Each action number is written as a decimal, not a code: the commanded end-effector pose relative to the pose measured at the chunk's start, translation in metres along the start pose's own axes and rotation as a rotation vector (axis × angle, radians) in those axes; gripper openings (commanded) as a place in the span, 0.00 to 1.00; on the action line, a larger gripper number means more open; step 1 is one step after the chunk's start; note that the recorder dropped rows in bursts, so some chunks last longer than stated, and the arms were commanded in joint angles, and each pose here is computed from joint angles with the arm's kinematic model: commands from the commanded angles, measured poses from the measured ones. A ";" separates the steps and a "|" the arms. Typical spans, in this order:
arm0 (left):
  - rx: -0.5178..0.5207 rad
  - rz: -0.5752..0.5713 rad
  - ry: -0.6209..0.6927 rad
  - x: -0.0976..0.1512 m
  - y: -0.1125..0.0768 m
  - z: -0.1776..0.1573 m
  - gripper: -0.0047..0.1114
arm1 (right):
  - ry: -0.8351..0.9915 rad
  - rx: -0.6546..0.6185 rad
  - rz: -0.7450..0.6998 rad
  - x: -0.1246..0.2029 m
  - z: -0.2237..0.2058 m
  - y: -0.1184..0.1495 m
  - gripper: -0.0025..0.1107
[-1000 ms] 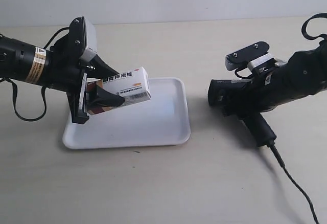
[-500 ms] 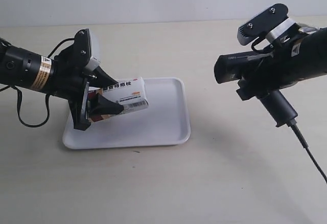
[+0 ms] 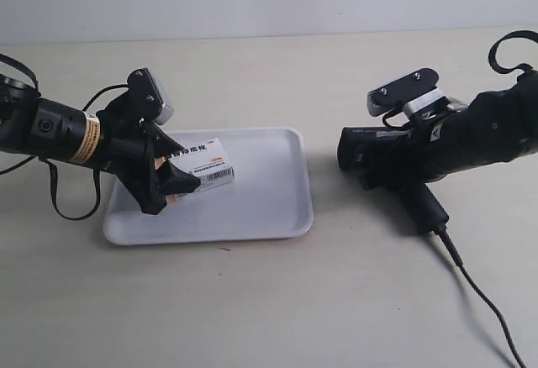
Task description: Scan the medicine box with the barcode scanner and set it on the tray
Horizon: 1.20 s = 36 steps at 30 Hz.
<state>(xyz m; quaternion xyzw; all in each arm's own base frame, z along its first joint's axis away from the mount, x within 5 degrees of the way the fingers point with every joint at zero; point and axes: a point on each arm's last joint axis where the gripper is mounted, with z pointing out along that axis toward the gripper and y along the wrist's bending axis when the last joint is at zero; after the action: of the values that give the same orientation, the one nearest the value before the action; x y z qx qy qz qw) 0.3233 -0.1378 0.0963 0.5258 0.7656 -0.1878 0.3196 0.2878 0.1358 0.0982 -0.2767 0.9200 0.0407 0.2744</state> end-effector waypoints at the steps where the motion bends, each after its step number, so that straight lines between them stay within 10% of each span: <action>1: 0.016 -0.035 -0.005 0.000 -0.002 0.003 0.75 | -0.017 0.003 0.015 -0.002 0.004 0.000 0.31; 4: 0.023 -0.098 -0.023 -0.004 -0.002 0.000 0.94 | -0.026 0.004 0.028 -0.004 0.002 0.000 0.51; 8: -0.012 -0.131 -0.053 -0.021 0.000 -0.021 0.94 | -0.053 0.005 0.083 -0.011 -0.010 -0.001 0.77; 14: -0.030 -0.137 -0.163 -0.064 -0.011 -0.075 0.94 | -0.110 0.005 0.071 -0.029 -0.068 -0.003 0.81; 18: 0.051 -0.079 -0.281 -0.085 -0.035 -0.110 0.77 | -0.187 0.008 0.062 -0.036 -0.130 -0.004 0.69; 24: 0.010 -0.067 -0.336 -0.087 -0.067 -0.149 0.05 | -0.565 0.032 0.101 -0.012 -0.230 0.000 0.11; 36: -0.274 -0.319 -0.497 -0.024 -0.130 -0.184 0.08 | -0.944 -0.016 0.325 0.125 -0.228 0.017 0.03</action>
<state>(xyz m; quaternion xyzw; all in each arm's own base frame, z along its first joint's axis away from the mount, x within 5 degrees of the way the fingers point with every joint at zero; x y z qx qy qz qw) 0.1684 -0.1006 0.2491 0.3501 0.7418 -0.2730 0.5027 0.0915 0.0421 0.2424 -0.1140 0.7283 0.1835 0.6503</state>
